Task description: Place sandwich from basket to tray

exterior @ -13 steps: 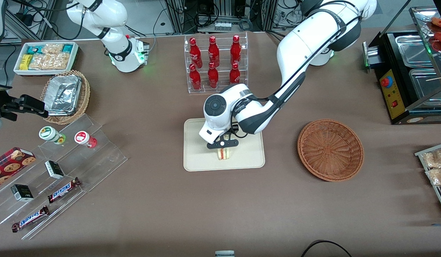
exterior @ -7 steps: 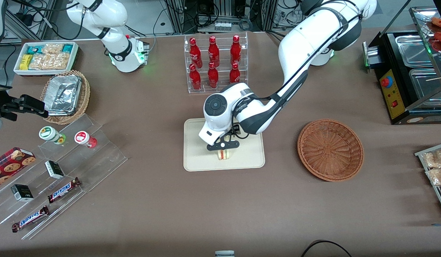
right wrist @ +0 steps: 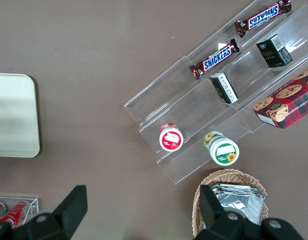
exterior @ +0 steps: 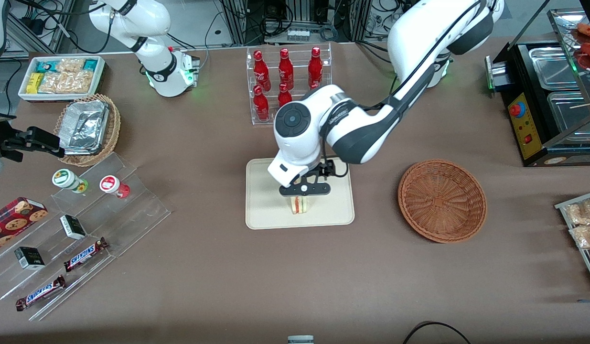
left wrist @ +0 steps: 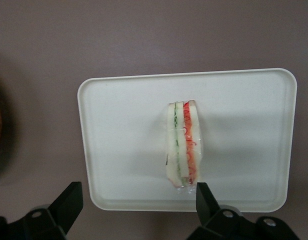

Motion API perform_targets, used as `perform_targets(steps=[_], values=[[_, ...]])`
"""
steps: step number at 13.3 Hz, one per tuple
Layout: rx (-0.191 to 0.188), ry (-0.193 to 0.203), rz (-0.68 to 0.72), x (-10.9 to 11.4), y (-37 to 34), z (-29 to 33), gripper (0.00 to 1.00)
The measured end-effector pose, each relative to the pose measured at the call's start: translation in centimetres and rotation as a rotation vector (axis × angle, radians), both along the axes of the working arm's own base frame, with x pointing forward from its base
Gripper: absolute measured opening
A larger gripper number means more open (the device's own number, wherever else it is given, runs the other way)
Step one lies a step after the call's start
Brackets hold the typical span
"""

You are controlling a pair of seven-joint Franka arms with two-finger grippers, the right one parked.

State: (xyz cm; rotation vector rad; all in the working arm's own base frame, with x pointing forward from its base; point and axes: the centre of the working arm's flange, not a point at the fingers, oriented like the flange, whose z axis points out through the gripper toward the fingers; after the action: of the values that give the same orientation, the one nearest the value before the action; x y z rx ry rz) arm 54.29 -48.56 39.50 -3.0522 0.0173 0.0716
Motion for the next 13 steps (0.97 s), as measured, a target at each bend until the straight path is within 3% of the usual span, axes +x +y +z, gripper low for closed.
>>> perform_targets(steps=[3, 7, 13], values=[[-0.001, 0.018, 0.049, 1.7, 5.2, 1.8, 1.00], [0.017, -0.026, 0.113, 2.8, 11.1, 3.7, 1.00], [0.016, -0.050, 0.173, 4.7, 16.1, 5.3, 1.00]])
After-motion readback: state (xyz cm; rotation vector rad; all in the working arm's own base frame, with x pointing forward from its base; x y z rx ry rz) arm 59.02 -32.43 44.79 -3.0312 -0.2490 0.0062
